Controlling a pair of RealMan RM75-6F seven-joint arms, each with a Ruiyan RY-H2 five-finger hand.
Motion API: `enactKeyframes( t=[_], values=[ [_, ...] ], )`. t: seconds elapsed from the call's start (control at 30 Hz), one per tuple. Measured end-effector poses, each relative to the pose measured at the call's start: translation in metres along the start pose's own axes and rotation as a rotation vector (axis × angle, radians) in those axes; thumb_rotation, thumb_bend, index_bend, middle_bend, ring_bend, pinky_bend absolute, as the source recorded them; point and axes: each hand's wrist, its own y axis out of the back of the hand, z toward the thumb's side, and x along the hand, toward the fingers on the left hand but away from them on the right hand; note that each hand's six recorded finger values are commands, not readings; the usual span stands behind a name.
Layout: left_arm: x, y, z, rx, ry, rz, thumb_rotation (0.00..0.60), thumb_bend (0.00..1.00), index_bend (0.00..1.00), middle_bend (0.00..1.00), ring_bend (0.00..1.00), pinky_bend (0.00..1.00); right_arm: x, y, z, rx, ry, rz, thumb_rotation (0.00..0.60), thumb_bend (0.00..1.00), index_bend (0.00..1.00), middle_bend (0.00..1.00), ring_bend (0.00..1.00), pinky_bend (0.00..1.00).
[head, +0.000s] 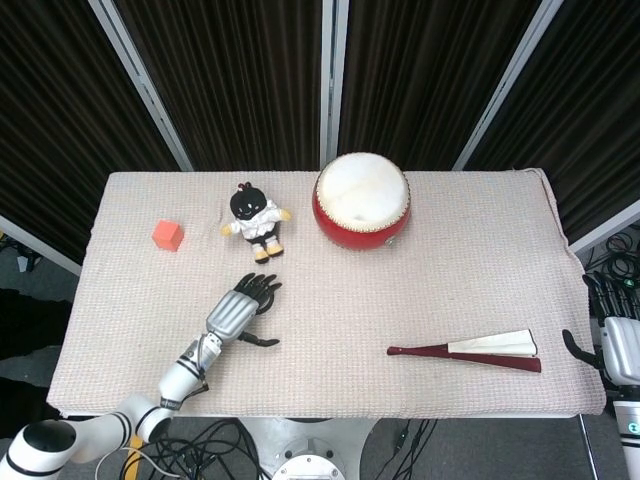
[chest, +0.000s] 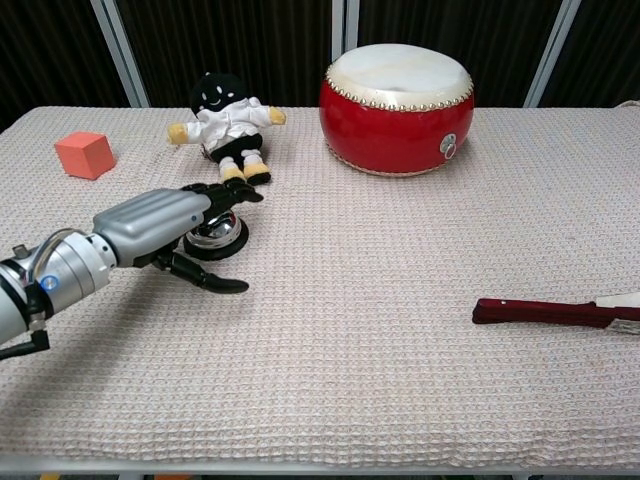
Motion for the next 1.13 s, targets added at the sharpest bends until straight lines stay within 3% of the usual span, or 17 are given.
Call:
enactKeyframes(
  t=[0.17, 0.47, 0.67, 0.9, 1.13],
  values=[
    [0.001, -0.002, -0.001, 0.005, 0.004, 0.001, 0.254, 0.0, 0.01, 0.0, 0.0, 0.0, 0.0, 0.002, 0.0, -0.002, 0.0, -0.006, 0.6, 0.25, 0.0, 0.0, 0.0, 0.0],
    [-0.003, 0.04, -0.008, 0.026, 0.011, 0.119, 0.251, 0.0, 0.01, 0.0, 0.0, 0.0, 0.0, 0.003, 0.001, -0.012, 0.007, -0.011, 0.6, 0.25, 0.0, 0.0, 0.0, 0.0],
    [-0.063, 0.07, -0.056, 0.066, 0.147, 0.21, 0.249, 0.0, 0.01, 0.0, 0.0, 0.0, -0.002, 0.003, 0.002, -0.019, 0.016, -0.014, 0.6, 0.25, 0.0, 0.0, 0.0, 0.0],
    [-0.165, 0.104, -0.117, 0.056, 0.429, 0.329, 0.243, 0.0, 0.01, 0.0, 0.0, 0.0, 0.0, -0.003, 0.005, -0.036, 0.032, 0.0, 0.6, 0.24, 0.0, 0.0, 0.0, 0.0],
    [-0.212, 0.128, -0.132, 0.081, 0.519, 0.37, 0.242, 0.0, 0.01, 0.0, 0.0, 0.0, 0.003, -0.006, 0.011, -0.038, 0.046, 0.003, 0.6, 0.25, 0.0, 0.0, 0.0, 0.0]
  ],
)
